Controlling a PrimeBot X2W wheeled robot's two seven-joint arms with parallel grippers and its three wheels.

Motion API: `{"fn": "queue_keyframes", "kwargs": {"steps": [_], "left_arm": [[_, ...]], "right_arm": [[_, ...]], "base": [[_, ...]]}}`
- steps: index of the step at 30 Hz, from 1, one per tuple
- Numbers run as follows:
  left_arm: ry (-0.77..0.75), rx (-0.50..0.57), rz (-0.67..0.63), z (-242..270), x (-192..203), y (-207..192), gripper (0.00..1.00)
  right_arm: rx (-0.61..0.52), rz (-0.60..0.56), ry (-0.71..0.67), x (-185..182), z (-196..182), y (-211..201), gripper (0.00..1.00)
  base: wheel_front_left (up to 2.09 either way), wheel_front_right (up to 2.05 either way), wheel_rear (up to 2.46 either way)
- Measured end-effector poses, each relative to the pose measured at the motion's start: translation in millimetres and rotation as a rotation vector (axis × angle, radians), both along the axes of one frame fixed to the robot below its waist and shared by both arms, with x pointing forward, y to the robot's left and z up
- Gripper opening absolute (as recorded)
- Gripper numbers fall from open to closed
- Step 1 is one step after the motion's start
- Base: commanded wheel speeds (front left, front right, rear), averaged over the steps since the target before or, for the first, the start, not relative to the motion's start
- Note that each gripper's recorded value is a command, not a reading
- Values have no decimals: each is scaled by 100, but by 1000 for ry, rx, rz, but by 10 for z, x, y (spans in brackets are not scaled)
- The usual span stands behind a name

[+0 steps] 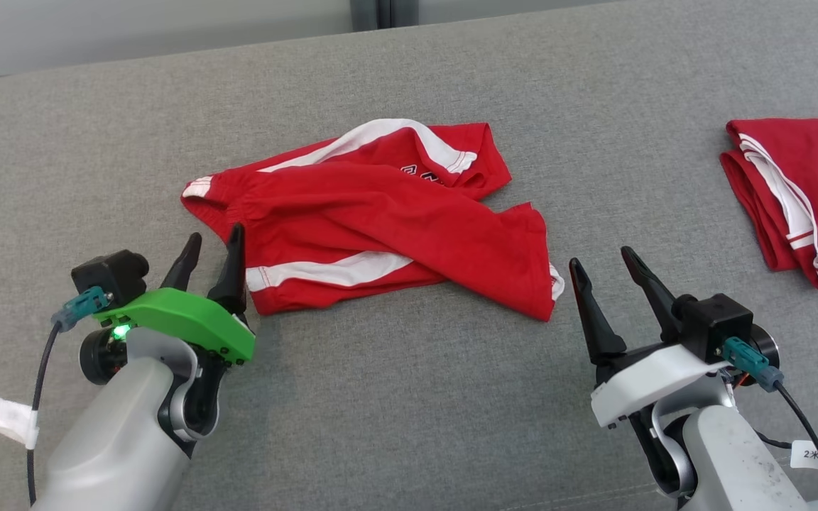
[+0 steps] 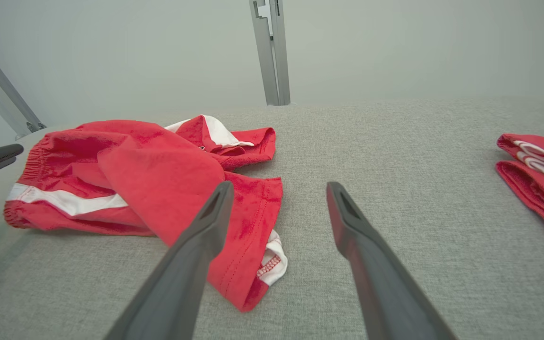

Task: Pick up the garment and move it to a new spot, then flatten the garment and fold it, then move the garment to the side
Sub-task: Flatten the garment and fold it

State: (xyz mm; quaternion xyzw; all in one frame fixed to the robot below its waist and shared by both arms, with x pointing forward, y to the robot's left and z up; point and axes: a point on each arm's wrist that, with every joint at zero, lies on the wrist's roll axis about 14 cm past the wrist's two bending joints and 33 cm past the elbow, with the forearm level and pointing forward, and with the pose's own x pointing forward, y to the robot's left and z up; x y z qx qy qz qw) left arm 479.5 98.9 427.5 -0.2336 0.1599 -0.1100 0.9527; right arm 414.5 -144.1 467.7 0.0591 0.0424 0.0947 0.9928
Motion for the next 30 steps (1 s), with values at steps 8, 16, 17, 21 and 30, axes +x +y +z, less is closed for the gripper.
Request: {"fn": "queue_keyframes", "kwargs": {"steps": [8, 16, 17, 21, 30], "left_arm": [[-283, 52, 94, 686, -146, 376, 100], [-394, 133, 141, 852, -522, 562, 100], [-390, 138, 144, 829, -558, 577, 100], [-378, 138, 172, 777, -666, 647, 100], [-360, 145, 199, 693, -680, 720, 100]], "right_arm": [[-4, -1, -22, -38, 98, -15, 100], [0, -6, -20, -73, 122, -21, 100], [1, -5, -16, -71, 120, -16, 100], [73, -11, 44, -54, 52, 24, 100], [116, 23, 360, 193, -243, 88, 100]], "base": [[0, 0, 0], [0, 0, 0], [0, 0, 0], [0, 0, 0], [0, 0, 0]]}}
